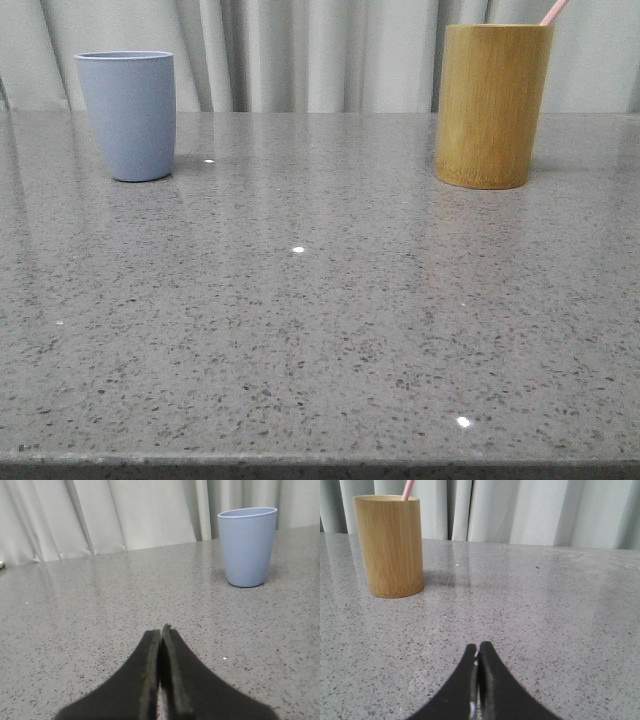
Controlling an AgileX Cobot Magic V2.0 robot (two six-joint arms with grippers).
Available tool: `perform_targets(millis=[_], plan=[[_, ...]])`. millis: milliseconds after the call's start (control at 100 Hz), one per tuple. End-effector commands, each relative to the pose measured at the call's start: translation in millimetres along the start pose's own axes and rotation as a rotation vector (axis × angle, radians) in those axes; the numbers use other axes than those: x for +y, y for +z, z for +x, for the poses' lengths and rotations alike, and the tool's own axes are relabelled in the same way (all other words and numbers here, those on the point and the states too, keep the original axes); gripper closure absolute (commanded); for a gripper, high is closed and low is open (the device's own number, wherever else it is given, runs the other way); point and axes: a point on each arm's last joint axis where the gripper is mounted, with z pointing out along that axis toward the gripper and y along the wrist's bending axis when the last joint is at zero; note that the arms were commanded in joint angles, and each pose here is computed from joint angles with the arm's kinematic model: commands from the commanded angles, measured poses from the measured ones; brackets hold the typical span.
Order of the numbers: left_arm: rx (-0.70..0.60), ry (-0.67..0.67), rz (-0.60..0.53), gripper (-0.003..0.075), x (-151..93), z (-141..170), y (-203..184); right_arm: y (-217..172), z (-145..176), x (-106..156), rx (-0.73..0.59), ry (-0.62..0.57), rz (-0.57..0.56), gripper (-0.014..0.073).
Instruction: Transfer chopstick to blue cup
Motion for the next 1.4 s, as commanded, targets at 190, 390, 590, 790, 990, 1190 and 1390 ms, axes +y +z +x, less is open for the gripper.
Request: perform_targets(millis=[190, 390, 590, 790, 990, 1190, 1390], plan=[[-0.107, -0.004, -0.008, 0.0739, 1, -6, -3, -2, -9, 1, -0.104, -0.009, -0.004, 0.0662], [-0.107, -0.004, -0.008, 0.0739, 1, -6, -3, -2, -9, 1, -0.104, -0.009, -0.004, 0.0662], [-0.107, -0.004, -0.008, 0.0739, 1, -6, -3, -2, -9, 1, -0.109, -0.009, -0.005, 0.0662], [-0.113, -0.004, -0.009, 0.0739, 1, -6, -3, -3, -17, 2, -0.192, 0.033, -0.017, 0.0662], [-0.16, -0.116, -0.002, 0.0739, 1, -20, -5, -8, -36, 2, -0.145, 0.135, -0.019, 0.0662], [-0.208, -0.306, 0.048, 0.0739, 1, -62, -16, -16, -84, 4, -0.052, 0.152, -0.021, 0.0662], [-0.017, -0.283, 0.132, 0.0739, -5, -113, -20, -16, -140, 7, 0.223, 0.132, -0.008, 0.0662]])
